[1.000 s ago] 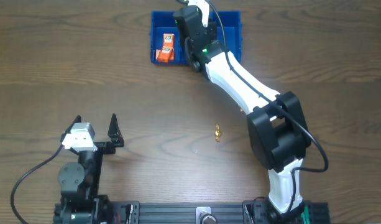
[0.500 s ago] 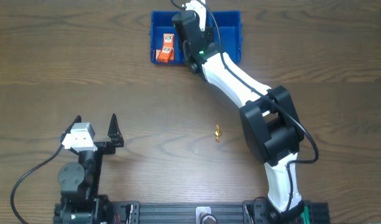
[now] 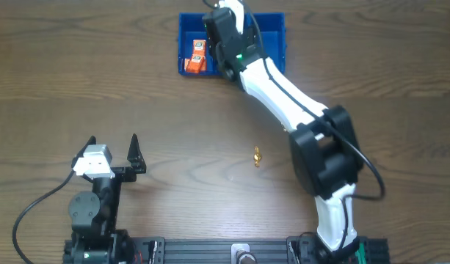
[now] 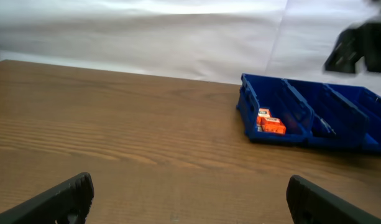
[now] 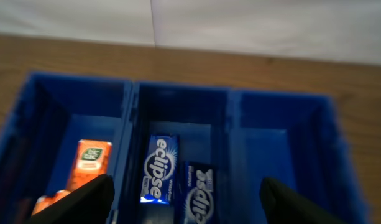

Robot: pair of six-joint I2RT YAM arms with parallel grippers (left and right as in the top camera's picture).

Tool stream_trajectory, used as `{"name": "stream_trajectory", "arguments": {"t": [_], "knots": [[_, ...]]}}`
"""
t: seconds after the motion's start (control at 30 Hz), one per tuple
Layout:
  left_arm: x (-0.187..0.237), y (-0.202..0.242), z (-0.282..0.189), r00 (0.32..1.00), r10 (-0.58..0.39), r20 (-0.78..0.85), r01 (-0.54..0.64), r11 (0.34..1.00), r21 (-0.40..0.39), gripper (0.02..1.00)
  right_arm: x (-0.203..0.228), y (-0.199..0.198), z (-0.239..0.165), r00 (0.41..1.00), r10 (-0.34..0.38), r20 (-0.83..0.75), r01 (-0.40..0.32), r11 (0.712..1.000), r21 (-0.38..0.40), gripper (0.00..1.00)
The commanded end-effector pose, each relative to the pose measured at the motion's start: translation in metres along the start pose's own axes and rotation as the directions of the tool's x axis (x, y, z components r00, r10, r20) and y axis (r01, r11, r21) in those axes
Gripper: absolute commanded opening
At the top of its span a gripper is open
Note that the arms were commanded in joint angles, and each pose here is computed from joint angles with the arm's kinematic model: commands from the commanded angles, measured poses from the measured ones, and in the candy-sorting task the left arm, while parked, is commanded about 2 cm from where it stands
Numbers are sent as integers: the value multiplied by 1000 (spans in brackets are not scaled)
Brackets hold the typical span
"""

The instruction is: Sort Candies Into Trays

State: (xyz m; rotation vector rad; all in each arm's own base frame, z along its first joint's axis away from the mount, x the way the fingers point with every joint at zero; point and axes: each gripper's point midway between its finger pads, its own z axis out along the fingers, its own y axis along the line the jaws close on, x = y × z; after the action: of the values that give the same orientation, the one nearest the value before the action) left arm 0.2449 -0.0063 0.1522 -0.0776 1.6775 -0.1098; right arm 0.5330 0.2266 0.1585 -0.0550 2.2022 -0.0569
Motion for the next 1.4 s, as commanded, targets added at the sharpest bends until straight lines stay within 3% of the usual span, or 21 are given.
{"name": "stream_trajectory", "arguments": {"t": [0.03,0.27,0.33,0.4,0.5,0.63,0.8,1.4], "knots": [[17,1,1,999,3,-53,-3,1000,1,998,-80,-37,-109,992,49,115,-48,999,-17,801],[16,1,1,999,3,-52,-3,1000,1,998,-4,-71,-178,981,16,-193,-8,999,41,827],[17,1,1,999,3,-53,-3,1000,1,998,38,-71,-185,938,9,-348,-4,1000,16,833],[17,1,1,999,3,-53,-3,1000,1,996,90,-60,-187,856,-21,-517,-10,998,-56,831],[17,1,1,999,3,-53,-3,1000,1,998,137,-52,-182,782,-46,-621,-22,995,-100,831],[17,1,1,999,3,-53,-3,1000,1,998,196,-46,-165,725,-56,-686,-42,991,-125,836],[17,1,1,999,3,-53,-3,1000,1,998,237,-47,-155,695,-59,-717,-54,989,-135,833],[17,1,1,999,3,-53,-3,1000,1,996,293,-53,-134,619,-71,-782,-15,995,-102,827]]}}
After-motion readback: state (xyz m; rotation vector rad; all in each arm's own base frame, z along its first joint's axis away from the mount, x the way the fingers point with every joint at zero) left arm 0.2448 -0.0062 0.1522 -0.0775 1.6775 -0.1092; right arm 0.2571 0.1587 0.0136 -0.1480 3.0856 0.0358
